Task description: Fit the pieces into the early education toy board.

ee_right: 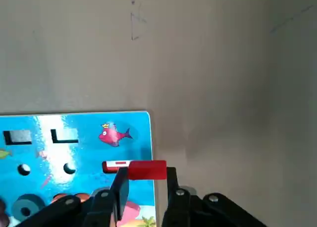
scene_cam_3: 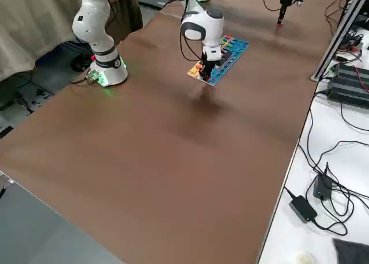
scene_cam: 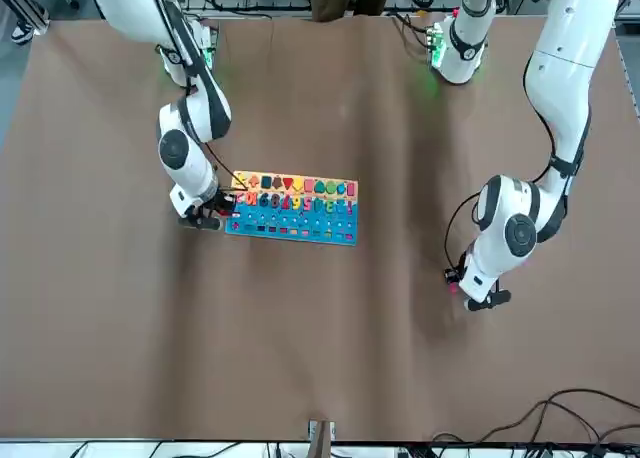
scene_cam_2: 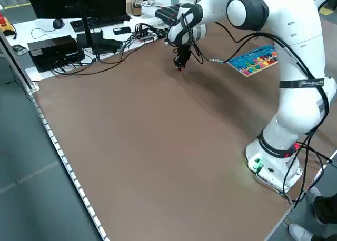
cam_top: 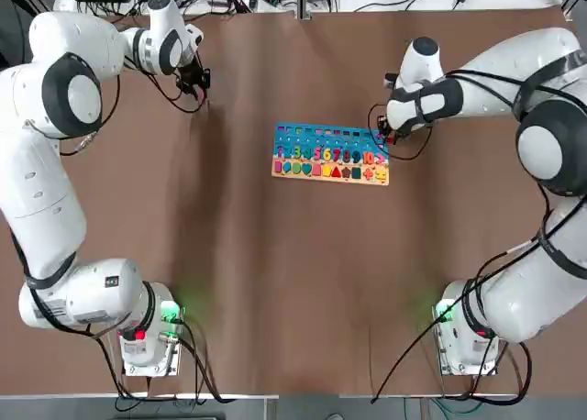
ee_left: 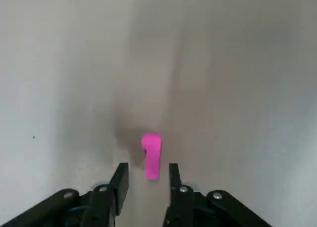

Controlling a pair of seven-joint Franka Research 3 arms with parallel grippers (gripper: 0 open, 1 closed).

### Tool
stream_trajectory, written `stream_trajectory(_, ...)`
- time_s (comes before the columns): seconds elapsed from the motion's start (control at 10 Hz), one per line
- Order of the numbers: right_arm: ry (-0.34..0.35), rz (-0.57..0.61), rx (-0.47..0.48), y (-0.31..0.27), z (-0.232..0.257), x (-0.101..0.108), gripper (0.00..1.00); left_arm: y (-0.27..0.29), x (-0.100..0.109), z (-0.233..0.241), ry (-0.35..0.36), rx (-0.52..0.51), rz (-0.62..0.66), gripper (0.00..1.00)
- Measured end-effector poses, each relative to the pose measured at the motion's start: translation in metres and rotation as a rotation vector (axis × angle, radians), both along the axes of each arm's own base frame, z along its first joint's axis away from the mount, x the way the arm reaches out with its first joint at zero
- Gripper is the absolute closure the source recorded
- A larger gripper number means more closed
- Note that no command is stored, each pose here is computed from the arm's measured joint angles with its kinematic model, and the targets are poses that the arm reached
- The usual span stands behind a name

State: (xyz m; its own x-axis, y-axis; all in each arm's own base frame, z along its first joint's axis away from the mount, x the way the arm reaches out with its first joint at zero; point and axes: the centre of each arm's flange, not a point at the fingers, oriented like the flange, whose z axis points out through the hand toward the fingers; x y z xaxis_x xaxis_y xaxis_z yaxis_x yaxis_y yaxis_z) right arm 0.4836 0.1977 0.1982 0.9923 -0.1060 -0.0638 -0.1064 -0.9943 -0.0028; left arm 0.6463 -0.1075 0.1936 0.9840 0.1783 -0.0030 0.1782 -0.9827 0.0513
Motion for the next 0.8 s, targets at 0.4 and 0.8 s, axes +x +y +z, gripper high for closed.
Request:
stream_trajectory(0.4, 0.012, -0.008, 0.009, 0.008, -0.007, -0.003, 0.65, -0.001, 0.000, -0.005, 0.003, 0.003, -0.007, 0.63)
stream_trajectory(0.8, 0.009, -0.014, 0.025, 0.021, -0.009, -0.007, 0.65, -0.001, 0.003, -0.008, -0.001, 0.015, -0.022, 0.68)
